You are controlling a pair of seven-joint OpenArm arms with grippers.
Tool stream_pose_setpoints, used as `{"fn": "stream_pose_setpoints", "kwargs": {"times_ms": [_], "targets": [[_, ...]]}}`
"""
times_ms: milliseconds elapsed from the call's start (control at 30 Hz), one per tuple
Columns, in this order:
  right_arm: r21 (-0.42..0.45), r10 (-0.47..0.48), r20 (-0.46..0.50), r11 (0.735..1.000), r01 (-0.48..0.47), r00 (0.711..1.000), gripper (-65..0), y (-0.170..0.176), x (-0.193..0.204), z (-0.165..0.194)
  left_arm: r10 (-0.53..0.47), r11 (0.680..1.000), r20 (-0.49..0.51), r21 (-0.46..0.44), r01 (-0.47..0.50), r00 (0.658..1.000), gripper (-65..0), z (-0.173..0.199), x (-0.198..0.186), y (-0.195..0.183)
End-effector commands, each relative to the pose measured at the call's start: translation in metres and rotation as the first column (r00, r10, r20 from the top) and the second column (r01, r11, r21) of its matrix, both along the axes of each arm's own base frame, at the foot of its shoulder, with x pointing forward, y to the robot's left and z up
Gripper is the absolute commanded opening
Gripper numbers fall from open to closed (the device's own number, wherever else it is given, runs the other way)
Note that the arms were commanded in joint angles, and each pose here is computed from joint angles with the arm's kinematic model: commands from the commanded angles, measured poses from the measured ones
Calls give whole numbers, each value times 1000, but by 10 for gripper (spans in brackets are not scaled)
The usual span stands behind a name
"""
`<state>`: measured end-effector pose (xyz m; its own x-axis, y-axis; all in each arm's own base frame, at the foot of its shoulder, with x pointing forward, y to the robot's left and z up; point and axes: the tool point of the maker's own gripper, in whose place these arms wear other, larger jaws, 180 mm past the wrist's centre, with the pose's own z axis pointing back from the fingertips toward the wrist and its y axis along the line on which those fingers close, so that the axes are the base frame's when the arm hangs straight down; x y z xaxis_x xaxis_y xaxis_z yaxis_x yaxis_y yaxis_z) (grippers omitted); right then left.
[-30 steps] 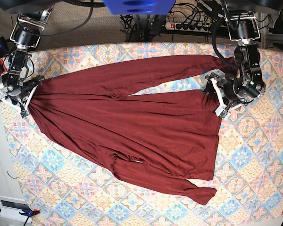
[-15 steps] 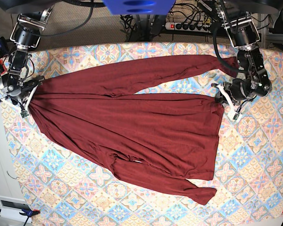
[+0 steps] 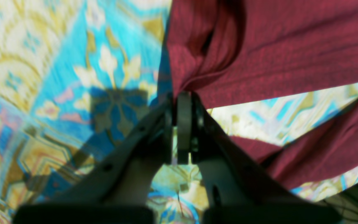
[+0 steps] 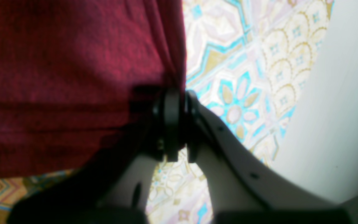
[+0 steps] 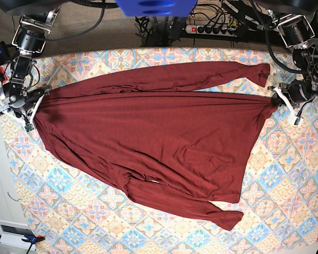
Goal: Layout the t-shirt on the table in an organized manner, then fold the t-shirt properly
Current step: 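Pull the shirt edge outward with the left gripper to straighten it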
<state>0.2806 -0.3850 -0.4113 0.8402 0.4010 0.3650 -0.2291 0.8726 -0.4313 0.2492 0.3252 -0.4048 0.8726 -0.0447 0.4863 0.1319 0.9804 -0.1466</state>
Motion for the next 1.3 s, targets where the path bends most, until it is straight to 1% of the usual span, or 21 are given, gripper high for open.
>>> {"fn": "stream_pose_setpoints", "kwargs": {"times_ms": [0,167,333,400,633,700,767,867,933,1133,1233,1267], "targets": [[-54,6,56,999,-3,998,-613,-13,13,25,9,999,19,40,-10,1000,-650,11,4,14],[-72,21,61,997,-16,998,-613,-10,11,30,13,999,33,33,-14,999,-650,10,5,12],[-70,16,55,998,-12,998,-613,-11,9,28,11,999,-15,51,-10,1000,-650,2,-13,19],[-69,15,53,998,-11,998,-613,-11,8,27,8,998,-46,63,-5,999,-650,-2,-27,23],[-68,16,52,998,-13,999,-613,-11,8,27,6,997,-79,73,0,997,-650,-5,-41,28],[-69,16,53,998,-13,998,-612,-11,9,27,5,999,-69,53,-2,998,-609,-3,-40,26],[-69,15,50,998,-12,999,-612,-11,8,27,38,999,-53,30,-36,998,-542,0,-46,31],[-69,15,50,998,-12,999,-612,-11,8,27,109,994,-10,14,-109,994,-487,10,-50,46],[-69,15,50,998,-12,999,-612,-11,8,27,124,992,-25,11,-124,992,-460,12,-54,50],[-69,15,50,998,-12,999,-612,-11,8,27,118,993,-75,8,-118,990,-458,8,-66,48],[-69,15,50,998,-12,999,-612,-11,8,27,56,998,-55,30,-55,997,-458,18,-70,36],[-69,15,50,998,-12,999,-612,-11,8,27,11,999,-51,31,-9,999,-458,20,-70,24]]}}
